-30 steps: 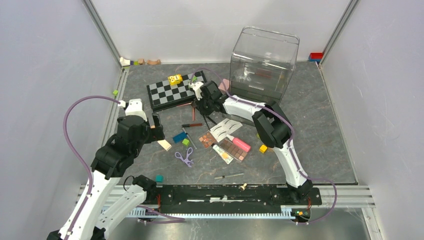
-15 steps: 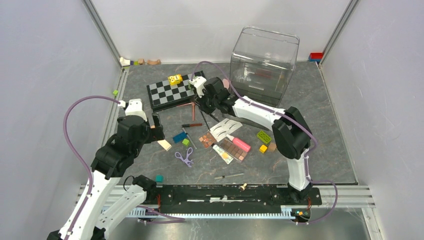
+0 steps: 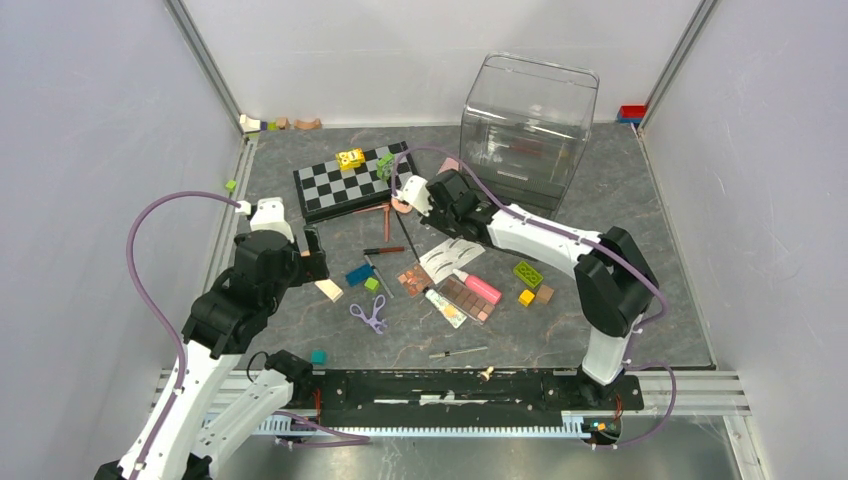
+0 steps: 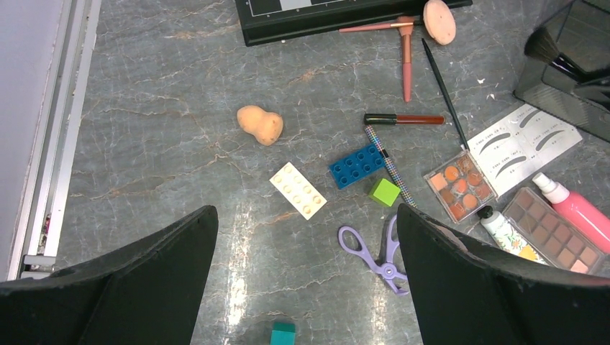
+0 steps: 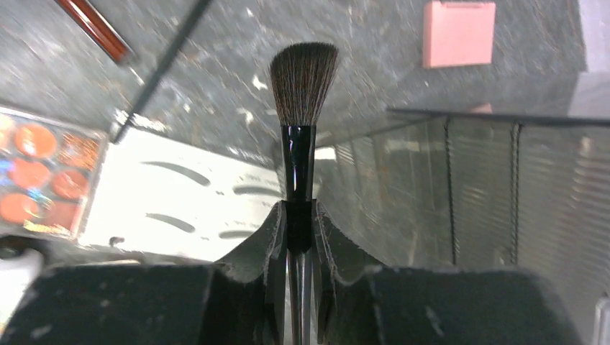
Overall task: Organize the makeup
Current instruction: Place the makeup brush in the drawer.
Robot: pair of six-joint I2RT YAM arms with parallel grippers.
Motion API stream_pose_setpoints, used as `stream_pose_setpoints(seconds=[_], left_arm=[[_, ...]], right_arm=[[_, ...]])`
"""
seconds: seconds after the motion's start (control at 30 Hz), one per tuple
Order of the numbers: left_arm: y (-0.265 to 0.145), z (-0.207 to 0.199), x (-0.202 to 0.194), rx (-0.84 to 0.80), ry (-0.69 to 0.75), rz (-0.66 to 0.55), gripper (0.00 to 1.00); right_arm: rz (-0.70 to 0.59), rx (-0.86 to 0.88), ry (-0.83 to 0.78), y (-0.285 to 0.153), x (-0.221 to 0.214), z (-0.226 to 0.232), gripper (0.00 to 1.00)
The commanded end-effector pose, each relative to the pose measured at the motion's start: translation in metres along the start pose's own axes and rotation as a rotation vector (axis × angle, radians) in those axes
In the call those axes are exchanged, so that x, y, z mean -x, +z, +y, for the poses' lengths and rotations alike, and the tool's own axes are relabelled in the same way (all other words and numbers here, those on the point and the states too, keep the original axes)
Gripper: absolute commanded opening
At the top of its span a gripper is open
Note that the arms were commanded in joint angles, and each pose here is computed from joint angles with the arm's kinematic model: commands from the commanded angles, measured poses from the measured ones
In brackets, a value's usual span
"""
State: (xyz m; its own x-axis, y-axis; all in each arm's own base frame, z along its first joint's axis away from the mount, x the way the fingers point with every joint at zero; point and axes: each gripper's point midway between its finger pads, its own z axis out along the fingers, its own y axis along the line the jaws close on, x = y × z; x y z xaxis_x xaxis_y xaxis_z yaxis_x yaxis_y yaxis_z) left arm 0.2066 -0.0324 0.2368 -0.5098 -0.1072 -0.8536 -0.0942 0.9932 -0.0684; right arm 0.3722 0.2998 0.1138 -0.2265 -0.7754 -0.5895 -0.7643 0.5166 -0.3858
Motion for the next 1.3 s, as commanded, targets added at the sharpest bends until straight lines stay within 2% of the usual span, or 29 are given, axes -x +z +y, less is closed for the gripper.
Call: stream_pose_setpoints(seconds=[0.0, 0.17, 0.53, 0.9, 1.27], left_arm=[[0.003, 0.000, 0.008, -0.003, 0.022, -0.036, 1.00], [0.003, 0.000, 0.008, -0.005, 0.021, -0.038, 1.00], [0.004, -0.003, 0.008, -0.017, 0.025, -0.033, 1.00], [0.005, -0.004, 0.006, -0.018, 0.030, -0.024, 1.00], [0.006, -0.004, 0.006, -0.016, 0.031, -0.023, 1.00]], right_arm=[[0.073, -0.152, -0.127, -0.024, -0.020, -0.034, 0.11], [0.157, -0.198, -0.192, -0.028, -0.053, -0.047, 0.08], [0.181, -0.201, -0.173, -0.020, -0.100, -0.083, 0.08], [0.125, -0.168, -0.136, 0.020, -0.106, -0.084, 0.12], [0.153, -0.109, -0.127, 0.049, -0.125, -0.068, 0.17]])
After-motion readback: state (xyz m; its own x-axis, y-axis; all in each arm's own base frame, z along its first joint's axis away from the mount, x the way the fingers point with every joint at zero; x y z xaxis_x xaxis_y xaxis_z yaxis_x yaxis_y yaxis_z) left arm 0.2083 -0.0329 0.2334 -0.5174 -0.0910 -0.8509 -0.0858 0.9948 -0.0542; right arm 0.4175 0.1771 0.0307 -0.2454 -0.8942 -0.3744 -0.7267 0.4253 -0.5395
